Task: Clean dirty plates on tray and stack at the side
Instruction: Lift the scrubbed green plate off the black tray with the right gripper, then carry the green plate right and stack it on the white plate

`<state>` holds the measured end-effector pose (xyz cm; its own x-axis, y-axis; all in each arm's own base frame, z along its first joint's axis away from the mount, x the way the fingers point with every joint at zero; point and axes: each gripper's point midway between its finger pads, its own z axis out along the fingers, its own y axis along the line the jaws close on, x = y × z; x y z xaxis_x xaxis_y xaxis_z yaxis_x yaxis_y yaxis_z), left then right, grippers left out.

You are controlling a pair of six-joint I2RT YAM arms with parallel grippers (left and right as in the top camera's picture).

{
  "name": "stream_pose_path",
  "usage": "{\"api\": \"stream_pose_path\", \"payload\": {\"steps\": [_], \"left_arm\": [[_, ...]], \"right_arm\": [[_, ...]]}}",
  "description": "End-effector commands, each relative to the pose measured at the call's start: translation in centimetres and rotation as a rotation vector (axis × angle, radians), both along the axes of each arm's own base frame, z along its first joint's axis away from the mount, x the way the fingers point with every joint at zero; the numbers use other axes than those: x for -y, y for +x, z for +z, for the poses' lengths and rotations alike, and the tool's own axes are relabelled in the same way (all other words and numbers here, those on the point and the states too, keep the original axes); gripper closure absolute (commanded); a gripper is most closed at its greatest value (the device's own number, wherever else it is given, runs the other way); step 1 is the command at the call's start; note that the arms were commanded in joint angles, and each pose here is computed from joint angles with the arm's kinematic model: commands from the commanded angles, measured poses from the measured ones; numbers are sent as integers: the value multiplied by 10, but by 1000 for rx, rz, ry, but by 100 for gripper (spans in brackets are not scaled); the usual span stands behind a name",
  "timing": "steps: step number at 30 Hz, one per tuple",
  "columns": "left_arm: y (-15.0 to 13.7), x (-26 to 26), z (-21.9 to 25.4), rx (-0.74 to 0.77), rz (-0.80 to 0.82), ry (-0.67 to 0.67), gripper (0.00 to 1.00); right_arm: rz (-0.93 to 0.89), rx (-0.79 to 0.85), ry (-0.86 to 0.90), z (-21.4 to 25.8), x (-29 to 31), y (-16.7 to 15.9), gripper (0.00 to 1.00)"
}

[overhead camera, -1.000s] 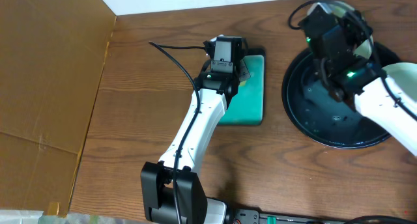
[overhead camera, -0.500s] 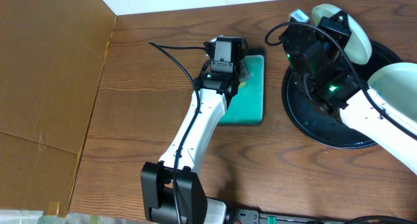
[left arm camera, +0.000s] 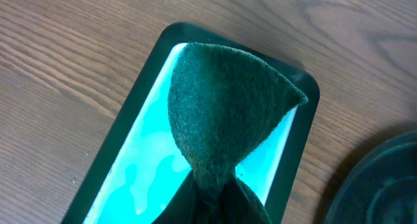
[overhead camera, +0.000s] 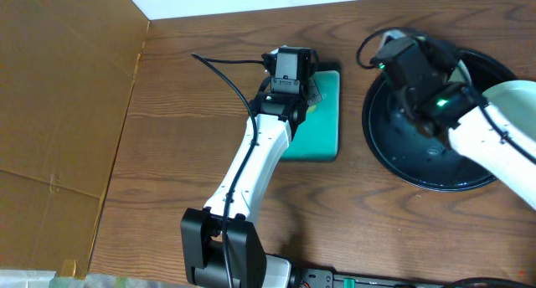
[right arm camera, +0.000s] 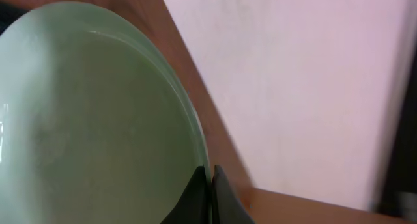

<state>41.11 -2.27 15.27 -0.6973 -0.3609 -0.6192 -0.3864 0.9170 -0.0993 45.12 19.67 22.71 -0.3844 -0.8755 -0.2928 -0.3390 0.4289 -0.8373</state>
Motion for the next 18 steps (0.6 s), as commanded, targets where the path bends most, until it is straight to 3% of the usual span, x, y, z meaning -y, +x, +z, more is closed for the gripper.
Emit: {"api": "stream_pose_path", "payload": {"steps": [1,5,12,18], "left_arm": [[-1,-6,-1,1,21,14,93],[-1,-6,-1,0,21,14,93],[-1,-6,-1,-3,21,14,93],[-1,-6,-1,-3,21,14,93]], "right_arm": [[-64,52,239,14,11,11,99],[-166,42,515,7,40,31,99],[-238,-280,1119,-34,106,43,99],[-638,-278,1456,-70,223,46,99]]}}
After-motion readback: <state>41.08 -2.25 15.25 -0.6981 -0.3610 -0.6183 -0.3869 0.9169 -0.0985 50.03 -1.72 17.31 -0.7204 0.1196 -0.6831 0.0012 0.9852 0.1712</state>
